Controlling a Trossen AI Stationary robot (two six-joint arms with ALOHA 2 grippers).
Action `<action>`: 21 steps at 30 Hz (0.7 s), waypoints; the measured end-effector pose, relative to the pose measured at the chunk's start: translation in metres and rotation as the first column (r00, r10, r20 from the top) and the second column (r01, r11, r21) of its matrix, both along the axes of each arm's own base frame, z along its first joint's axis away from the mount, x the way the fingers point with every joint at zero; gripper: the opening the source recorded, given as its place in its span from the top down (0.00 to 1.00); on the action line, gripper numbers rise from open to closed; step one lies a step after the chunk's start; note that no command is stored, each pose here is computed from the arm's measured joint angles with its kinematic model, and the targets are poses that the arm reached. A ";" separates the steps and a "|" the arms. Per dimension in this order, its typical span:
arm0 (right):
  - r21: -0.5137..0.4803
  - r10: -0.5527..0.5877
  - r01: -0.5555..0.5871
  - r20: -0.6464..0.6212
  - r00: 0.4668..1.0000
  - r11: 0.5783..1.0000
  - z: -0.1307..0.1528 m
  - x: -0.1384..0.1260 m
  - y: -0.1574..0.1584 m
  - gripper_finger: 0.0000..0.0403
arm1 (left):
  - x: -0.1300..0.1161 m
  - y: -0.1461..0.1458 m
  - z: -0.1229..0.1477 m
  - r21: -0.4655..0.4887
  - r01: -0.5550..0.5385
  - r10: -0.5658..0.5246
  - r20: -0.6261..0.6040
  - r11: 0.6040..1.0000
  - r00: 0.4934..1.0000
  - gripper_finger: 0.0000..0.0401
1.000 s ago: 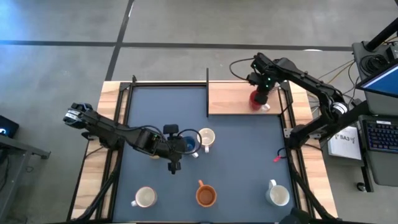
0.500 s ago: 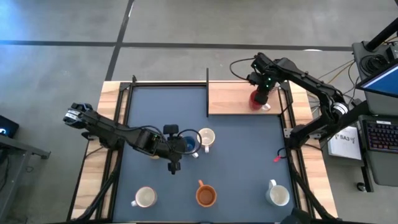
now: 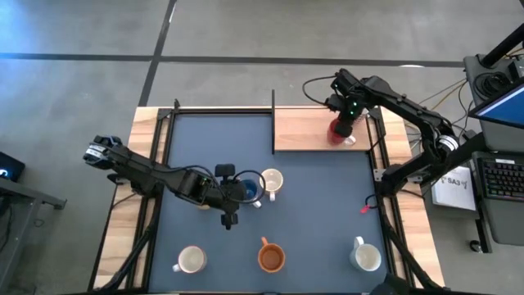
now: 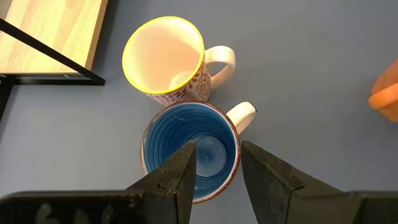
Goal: Place coffee mugs
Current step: Put the red mug on the shelf
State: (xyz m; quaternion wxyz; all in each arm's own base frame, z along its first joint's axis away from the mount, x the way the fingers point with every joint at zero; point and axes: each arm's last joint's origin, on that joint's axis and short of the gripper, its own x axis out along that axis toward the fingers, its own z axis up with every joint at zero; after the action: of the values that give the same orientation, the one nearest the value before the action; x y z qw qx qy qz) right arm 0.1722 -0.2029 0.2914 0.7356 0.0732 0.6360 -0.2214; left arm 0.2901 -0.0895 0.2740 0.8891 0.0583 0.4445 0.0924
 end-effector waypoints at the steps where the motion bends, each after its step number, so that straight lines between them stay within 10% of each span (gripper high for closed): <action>1: 0.000 0.000 0.000 0.000 1.000 1.000 0.000 0.000 0.000 0.84 | 0.000 0.000 0.000 0.000 0.000 0.000 0.000 1.000 1.000 0.73; 13: 0.186 -0.329 0.304 0.119 0.937 0.934 0.021 -0.002 0.008 0.66 | 0.000 0.000 0.000 -0.001 0.000 0.000 0.000 1.000 1.000 0.73; 21: 0.307 -0.365 0.297 0.192 0.911 0.904 0.020 0.019 0.025 0.68 | 0.000 0.000 0.000 -0.003 -0.002 0.002 0.001 1.000 1.000 0.73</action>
State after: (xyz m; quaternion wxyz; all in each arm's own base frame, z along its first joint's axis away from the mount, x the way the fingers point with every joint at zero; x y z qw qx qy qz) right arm 0.1916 -0.1775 0.3117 0.7428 0.3075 0.5425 -0.2440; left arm 0.2900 -0.0898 0.2740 0.8892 0.0565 0.4445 0.0924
